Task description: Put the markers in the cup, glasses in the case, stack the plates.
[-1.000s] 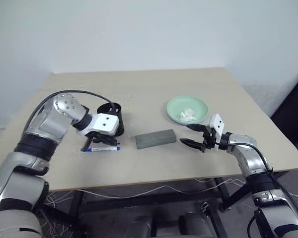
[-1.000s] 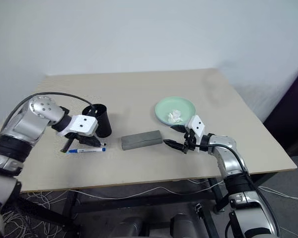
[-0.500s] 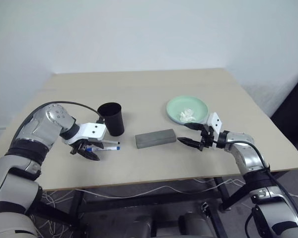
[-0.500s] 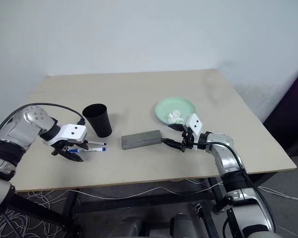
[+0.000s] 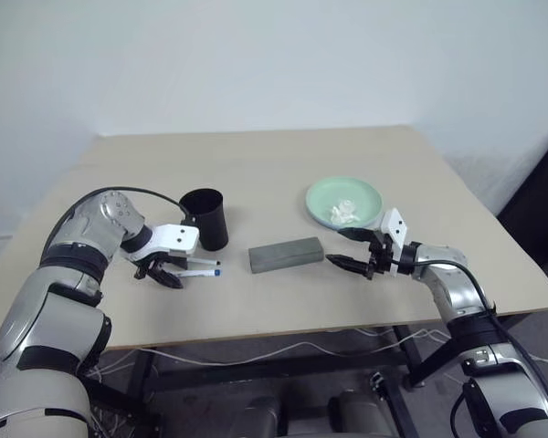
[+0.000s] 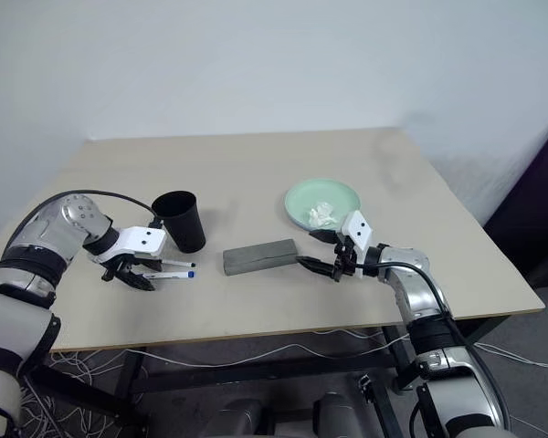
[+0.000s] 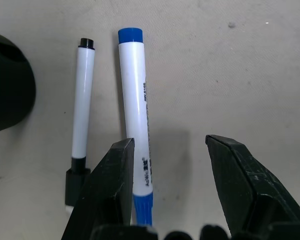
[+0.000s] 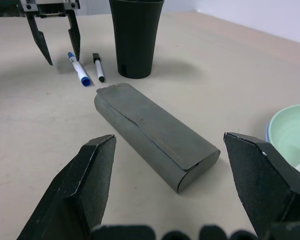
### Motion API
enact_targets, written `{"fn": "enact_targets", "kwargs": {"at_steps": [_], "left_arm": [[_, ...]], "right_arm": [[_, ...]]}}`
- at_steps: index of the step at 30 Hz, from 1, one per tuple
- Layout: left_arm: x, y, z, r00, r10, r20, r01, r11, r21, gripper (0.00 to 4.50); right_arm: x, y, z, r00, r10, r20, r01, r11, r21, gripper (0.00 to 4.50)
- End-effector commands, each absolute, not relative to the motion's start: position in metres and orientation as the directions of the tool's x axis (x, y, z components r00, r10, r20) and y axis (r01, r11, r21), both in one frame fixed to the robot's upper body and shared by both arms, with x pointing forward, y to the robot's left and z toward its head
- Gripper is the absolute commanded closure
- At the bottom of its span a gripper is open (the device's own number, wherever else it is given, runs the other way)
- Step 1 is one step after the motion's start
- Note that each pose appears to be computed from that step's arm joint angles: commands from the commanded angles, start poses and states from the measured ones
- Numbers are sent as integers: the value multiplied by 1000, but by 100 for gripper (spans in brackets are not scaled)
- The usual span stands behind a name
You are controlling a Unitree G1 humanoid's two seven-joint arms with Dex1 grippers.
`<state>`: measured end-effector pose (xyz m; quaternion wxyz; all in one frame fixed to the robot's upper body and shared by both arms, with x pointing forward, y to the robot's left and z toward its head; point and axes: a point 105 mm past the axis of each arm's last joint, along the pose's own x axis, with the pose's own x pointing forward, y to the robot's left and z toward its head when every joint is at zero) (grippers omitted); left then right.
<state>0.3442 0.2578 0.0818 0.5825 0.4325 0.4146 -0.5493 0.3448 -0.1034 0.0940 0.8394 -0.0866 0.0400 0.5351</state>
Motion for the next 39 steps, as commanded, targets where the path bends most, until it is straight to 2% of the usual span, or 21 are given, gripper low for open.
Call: {"fn": "enact_targets", "kwargs": {"at_steps": [1, 13, 16, 21, 26, 29, 33, 39], "left_arm": [[351, 256, 86, 81, -270, -959, 997, 21, 78, 216], [352, 256, 73, 80, -235, -969, 997, 17, 78, 216], [351, 257, 71, 75, -227, -971, 997, 15, 74, 272], [351, 258, 72, 80, -231, -970, 997, 18, 78, 439], [351, 260, 73, 85, -223, -971, 996, 17, 83, 444], [349, 253, 81, 61, -283, -957, 998, -13, 67, 444], [347, 226, 101, 32, -428, -903, 994, -83, 74, 444], [349, 173, 156, 91, -729, -679, 983, -42, 177, 444]], "right_arm": [[346, -102, 110, 428, 896, -122, -900, 411, -143, 75], [346, -101, 110, 428, 896, -117, -900, 412, -143, 75], [344, -99, 111, 411, 905, -113, -909, 397, -131, 75], [339, -96, 114, 367, 924, -107, -928, 356, -108, 75], [341, -96, 115, 374, 921, -109, -925, 362, -115, 75], [341, -96, 115, 377, 920, -110, -924, 364, -119, 75], [341, -97, 114, 380, 918, -112, -923, 367, -120, 75], [341, -98, 115, 380, 918, -114, -922, 366, -128, 75]]}}
